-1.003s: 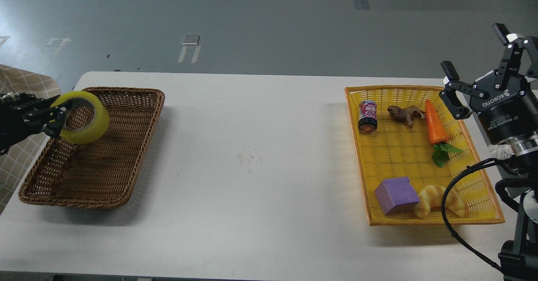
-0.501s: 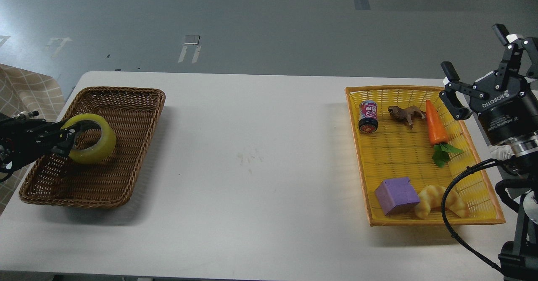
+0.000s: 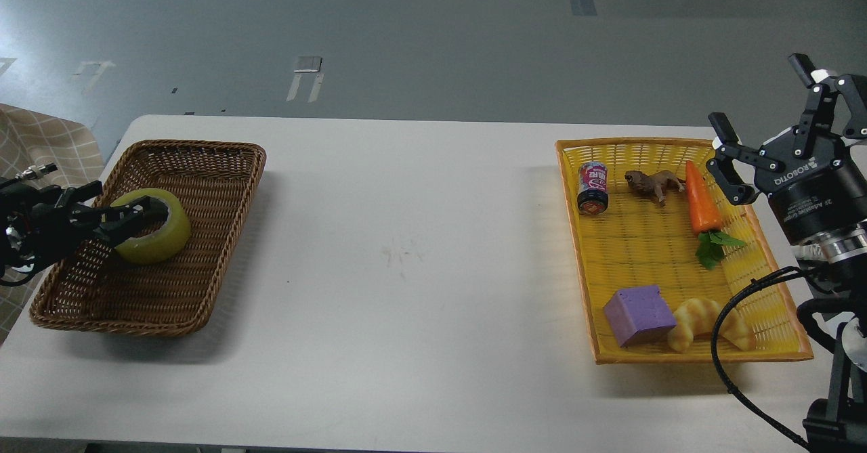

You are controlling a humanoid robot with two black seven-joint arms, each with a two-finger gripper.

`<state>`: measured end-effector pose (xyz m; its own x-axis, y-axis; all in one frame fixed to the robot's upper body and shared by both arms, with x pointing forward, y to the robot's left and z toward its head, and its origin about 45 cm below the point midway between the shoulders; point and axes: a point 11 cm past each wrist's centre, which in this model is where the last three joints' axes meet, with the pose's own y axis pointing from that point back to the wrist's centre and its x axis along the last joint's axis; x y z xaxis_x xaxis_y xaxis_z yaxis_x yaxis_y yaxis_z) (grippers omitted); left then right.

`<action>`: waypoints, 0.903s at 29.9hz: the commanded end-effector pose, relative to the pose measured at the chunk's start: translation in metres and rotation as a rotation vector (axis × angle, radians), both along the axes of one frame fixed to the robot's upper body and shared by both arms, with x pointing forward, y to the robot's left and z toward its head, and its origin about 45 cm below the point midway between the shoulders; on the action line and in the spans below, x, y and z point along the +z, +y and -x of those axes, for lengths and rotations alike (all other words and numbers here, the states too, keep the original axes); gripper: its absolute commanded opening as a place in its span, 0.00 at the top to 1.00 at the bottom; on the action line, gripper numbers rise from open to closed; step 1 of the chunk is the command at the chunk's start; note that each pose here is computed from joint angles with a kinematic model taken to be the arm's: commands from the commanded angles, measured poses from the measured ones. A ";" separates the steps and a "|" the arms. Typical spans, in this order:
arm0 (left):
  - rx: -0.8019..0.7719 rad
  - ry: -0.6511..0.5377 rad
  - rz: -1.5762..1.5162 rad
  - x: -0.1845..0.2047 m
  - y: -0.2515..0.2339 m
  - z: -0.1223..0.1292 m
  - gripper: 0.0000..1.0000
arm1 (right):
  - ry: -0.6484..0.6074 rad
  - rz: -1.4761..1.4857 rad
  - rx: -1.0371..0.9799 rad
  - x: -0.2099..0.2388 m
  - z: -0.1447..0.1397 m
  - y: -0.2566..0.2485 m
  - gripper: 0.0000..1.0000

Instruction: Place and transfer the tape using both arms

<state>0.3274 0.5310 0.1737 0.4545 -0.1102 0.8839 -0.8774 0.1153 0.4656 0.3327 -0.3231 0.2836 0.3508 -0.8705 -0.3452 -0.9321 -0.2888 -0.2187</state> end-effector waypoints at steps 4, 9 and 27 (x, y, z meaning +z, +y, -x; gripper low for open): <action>0.110 -0.158 0.246 0.019 -0.023 -0.033 0.02 | 0.003 0.000 -0.001 -0.001 -0.001 -0.001 0.00; 0.270 -0.310 0.706 0.043 -0.063 -0.064 0.02 | -0.009 -0.003 -0.001 0.003 -0.003 -0.001 0.00; -0.079 -0.242 1.684 0.180 -0.226 -0.087 0.02 | -0.103 0.021 0.064 0.059 -0.054 0.017 0.00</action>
<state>0.4205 0.3299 0.3283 0.2276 0.9646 0.1336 -0.9282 0.2564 -0.2697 0.3809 -0.3103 0.3360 0.4253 -0.8566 -0.2921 -0.8905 -0.3385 -0.3040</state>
